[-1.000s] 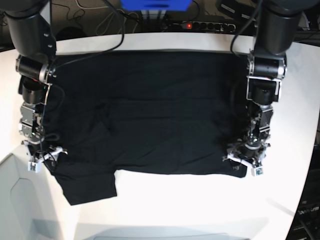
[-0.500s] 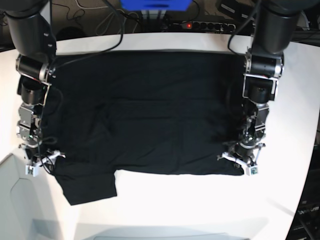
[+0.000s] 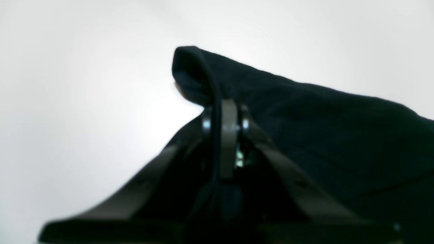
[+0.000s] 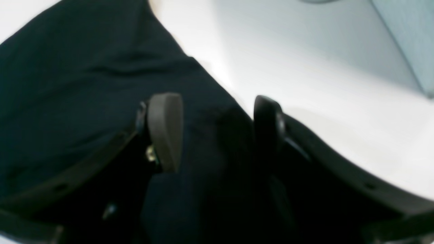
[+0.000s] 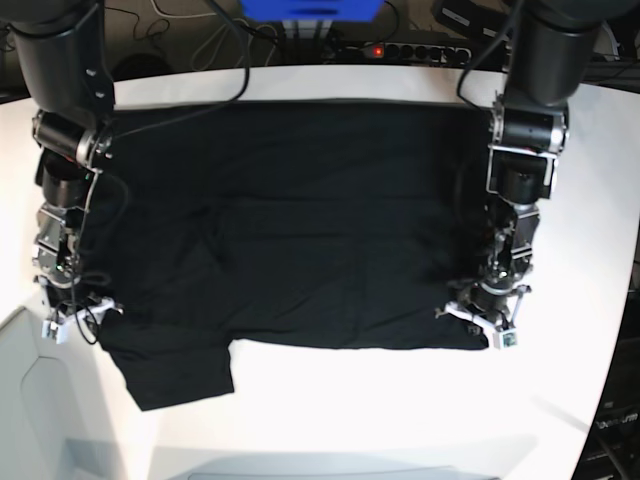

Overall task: Fold the T-shirt properly
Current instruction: 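Grasp the hem corners and fold them toward the collar edge, then lower the folded hem onto the shirt and open both grippers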

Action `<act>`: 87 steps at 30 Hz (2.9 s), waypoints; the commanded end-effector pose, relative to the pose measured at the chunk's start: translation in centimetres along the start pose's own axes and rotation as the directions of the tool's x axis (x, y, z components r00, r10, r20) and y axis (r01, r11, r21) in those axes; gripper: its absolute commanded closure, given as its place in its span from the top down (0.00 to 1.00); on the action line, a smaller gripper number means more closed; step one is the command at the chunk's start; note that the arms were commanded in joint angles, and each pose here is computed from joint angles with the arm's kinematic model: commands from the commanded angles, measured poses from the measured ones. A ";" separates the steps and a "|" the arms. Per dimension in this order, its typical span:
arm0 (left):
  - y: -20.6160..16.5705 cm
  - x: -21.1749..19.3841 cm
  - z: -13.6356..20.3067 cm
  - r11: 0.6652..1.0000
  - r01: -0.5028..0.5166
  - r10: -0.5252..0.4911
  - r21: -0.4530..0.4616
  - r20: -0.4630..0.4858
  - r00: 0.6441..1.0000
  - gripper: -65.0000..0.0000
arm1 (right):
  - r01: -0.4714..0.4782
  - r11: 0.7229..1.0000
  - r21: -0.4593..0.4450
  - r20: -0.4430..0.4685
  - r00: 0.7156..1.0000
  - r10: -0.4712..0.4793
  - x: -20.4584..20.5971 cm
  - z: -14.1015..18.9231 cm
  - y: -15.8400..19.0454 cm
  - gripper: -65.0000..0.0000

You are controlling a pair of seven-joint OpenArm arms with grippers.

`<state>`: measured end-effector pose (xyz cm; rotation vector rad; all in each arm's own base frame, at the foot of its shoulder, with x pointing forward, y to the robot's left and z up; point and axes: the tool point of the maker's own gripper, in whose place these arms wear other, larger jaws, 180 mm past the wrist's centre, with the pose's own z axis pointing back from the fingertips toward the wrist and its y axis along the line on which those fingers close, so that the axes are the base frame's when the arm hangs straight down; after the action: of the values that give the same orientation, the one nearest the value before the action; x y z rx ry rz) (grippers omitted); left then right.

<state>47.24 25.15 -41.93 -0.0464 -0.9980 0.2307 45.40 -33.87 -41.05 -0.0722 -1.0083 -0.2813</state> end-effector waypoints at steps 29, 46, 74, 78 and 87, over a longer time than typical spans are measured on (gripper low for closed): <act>1.6 0.0 1.1 0.999 0.038 -0.038 0.008 -0.044 0.998 0.00 | -0.173 0.985 -0.022 0.139 0.975 0.175 4.0 1.5 0.2 0.00; 2.5 4.5 8.7 0.999 -0.035 0.037 -0.031 0.081 0.996 0.00 | -0.159 0.987 0.024 0.325 0.935 0.143 6.6 10.7 0.8 0.00; 6.0 -6.0 17.4 0.991 -0.118 0.122 0.061 -0.053 0.991 0.10 | -0.180 0.973 0.147 0.148 0.976 0.158 -5.1 18.9 -0.1 0.14; 6.2 -5.0 18.2 0.991 -0.117 0.121 0.069 -0.055 0.991 0.32 | -0.194 0.970 0.147 0.176 0.970 0.167 -4.0 19.3 0.2 0.37; 8.0 -1.8 20.0 0.981 -0.152 0.146 0.118 0.062 0.987 0.51 | -0.206 0.964 0.171 0.250 0.955 0.160 -2.1 20.8 2.5 0.52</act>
<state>27.35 30.86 -35.28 -0.0119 -0.9764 0.4464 27.19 -26.95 -33.38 -0.0141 -1.1890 -0.0264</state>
